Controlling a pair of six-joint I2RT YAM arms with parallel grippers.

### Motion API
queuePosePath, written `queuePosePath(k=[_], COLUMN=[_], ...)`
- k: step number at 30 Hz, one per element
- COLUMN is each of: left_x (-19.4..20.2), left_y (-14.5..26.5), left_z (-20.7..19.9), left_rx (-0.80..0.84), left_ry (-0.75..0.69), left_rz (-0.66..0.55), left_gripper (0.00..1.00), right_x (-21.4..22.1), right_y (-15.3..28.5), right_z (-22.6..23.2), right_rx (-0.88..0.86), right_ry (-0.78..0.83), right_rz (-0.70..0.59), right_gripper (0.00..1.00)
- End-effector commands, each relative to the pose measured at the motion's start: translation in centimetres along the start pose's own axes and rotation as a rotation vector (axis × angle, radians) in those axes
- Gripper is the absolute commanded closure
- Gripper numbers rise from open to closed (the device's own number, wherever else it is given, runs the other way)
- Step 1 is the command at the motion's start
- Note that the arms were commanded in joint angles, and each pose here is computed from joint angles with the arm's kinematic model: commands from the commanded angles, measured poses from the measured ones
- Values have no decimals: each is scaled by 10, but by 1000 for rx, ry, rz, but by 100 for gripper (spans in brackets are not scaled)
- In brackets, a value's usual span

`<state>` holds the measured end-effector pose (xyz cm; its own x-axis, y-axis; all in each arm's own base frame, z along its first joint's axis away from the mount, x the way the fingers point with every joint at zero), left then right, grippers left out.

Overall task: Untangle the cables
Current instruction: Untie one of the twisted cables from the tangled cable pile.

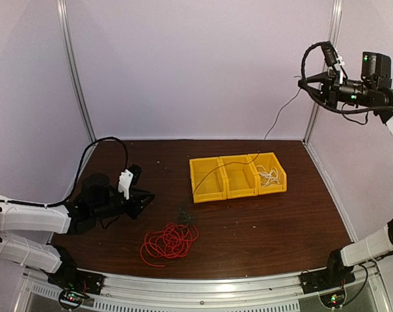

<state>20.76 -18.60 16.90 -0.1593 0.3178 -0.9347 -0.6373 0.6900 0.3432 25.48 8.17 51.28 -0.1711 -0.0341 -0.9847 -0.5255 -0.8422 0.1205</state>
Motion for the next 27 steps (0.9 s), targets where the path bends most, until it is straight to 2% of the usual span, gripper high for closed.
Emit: queuePosePath(k=[1,5,8,11,16,21,24,26,27], left_x=[-15,-24,-31,-32,-30,-24,-21,-18,-16], left_y=[13,16,10,-8,-45,-72,-79,-84,-87], left_z=[3,1,0,0,-3,-3,-4,-4,-4], left_rx=[-42,-15,11,37,123,154,163,175,180], left_ry=[-8,-18,-34,-43,-39,-18,-7,-5,-3], left_rz=[-103,-166,-211,-196,-168,-140,-137,-123,-114], left_gripper=[79,77,66,58,56,56,56,56,56], right_x=[53,101,128,161,218,266,246,229,225], right_y=[8,10,12,18,28,40,34,23,15], right_z=[-15,-12,-11,-28,-38,-49,-50,-47,-46], right_rx=[124,141,181,302,397,439,391,348,328], right_ry=[-61,-143,-153,-170,-170,-161,-147,-106,-82], right_rz=[90,158,211,310,502,751,714,645,624], right_gripper=[100,100,100,100,100,60,34,26,25])
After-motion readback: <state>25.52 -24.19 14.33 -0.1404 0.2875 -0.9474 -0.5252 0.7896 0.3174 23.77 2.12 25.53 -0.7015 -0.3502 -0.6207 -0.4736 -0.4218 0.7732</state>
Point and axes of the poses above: each gripper's point midway between its finger pads, its own y axis back along the fingers, its own z axis along the line the jaws close on, x = y × z, the point moved 9 cm from there along y, back along the fingers, and after that the axes turned 15 degrees about -y, right-handed, at the moved point
